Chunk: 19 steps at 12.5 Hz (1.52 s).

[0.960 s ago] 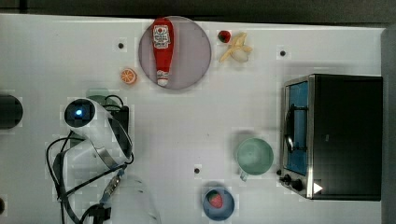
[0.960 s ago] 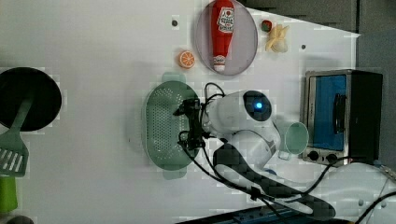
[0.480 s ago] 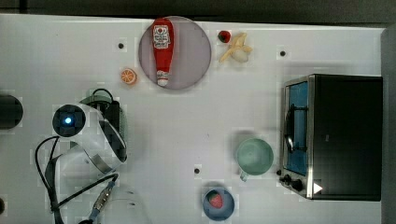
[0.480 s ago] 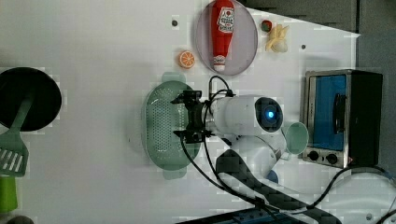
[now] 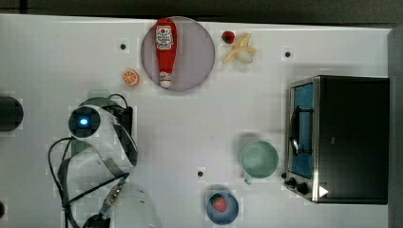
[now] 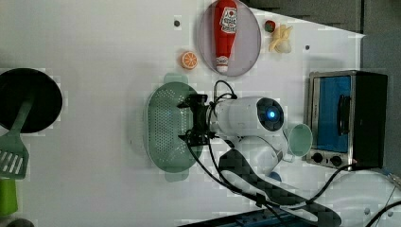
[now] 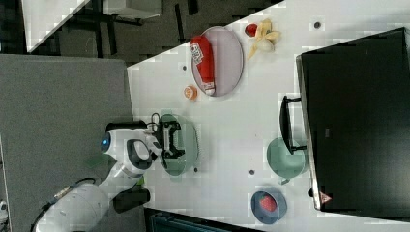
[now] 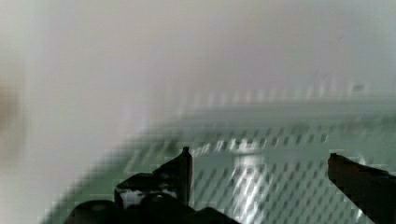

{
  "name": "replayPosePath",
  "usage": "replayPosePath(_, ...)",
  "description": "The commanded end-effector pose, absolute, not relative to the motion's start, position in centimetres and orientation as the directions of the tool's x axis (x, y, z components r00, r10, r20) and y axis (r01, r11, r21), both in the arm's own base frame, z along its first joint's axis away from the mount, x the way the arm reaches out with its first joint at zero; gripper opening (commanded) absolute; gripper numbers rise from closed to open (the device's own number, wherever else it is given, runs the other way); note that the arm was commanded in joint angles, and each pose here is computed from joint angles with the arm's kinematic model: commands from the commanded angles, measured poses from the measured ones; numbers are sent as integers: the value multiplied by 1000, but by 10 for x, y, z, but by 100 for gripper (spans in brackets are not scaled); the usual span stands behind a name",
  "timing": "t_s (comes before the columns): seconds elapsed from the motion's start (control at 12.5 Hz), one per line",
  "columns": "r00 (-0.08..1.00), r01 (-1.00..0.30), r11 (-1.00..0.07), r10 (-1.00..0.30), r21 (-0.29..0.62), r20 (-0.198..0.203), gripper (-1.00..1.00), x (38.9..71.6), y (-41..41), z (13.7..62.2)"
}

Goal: Drag strainer left to right.

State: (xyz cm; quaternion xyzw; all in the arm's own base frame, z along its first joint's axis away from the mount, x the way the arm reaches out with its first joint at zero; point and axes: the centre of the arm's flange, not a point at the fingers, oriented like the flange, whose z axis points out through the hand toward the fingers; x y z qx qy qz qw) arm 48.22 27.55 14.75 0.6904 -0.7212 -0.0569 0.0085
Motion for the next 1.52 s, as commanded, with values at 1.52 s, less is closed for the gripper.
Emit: replayPosePath(1.52, 21, -994, -13, -997, 104, 74, 100, 486, 59, 154)
